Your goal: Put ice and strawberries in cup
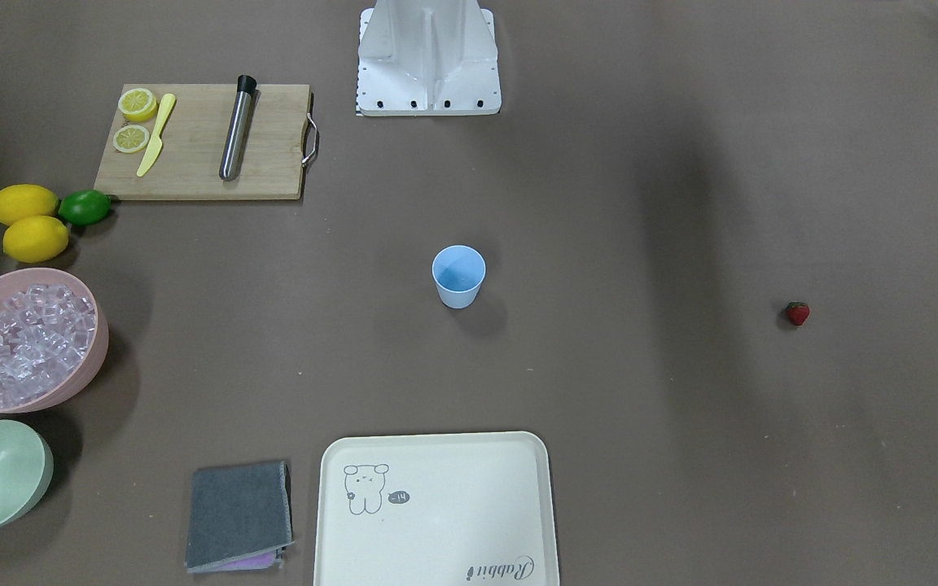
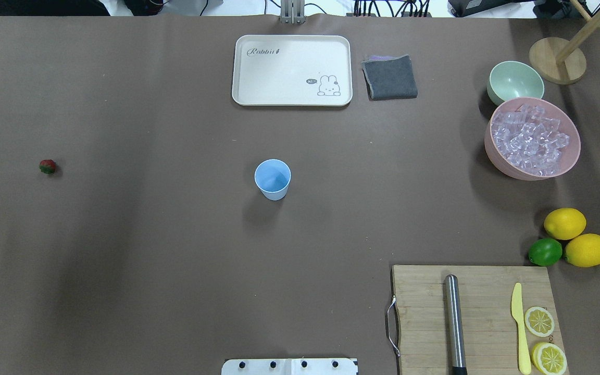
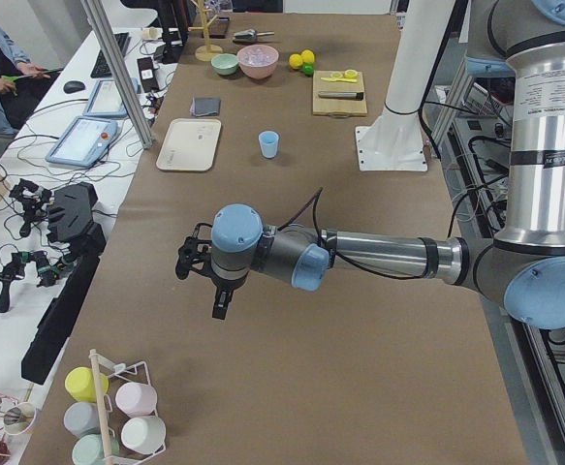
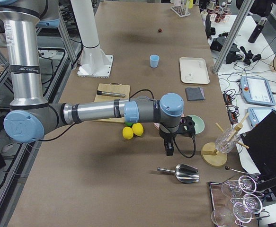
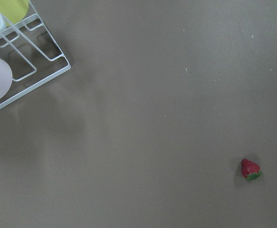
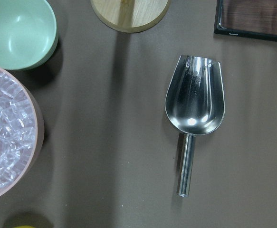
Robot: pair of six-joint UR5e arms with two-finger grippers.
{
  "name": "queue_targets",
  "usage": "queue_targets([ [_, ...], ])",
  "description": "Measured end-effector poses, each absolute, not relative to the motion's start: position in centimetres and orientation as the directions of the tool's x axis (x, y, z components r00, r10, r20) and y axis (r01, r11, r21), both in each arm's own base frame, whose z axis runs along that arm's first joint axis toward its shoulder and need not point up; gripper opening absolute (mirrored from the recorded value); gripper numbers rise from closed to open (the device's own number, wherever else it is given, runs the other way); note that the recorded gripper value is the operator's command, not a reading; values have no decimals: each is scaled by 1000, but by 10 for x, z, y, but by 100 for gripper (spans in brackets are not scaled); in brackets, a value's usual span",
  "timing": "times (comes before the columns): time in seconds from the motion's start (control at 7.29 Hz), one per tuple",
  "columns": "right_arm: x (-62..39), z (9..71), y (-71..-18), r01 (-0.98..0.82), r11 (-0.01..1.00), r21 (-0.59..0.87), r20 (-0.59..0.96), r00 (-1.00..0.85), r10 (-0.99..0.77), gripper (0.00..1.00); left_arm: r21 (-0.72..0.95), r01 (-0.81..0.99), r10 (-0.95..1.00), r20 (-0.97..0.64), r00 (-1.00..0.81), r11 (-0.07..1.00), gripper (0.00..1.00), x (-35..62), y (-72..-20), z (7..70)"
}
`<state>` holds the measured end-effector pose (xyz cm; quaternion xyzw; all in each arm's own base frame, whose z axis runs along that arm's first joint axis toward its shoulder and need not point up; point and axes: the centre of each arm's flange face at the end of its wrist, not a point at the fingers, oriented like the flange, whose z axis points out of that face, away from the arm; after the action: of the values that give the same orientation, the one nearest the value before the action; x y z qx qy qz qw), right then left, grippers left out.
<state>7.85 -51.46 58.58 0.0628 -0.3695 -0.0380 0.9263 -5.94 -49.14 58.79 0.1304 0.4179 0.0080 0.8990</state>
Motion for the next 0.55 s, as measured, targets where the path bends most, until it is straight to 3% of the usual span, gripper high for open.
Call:
queue_targets([
  [0.55,78,581,-520,25,988,153,678,724,-124,98,236,97,118,-750,651,967,98,-60,-490,590],
])
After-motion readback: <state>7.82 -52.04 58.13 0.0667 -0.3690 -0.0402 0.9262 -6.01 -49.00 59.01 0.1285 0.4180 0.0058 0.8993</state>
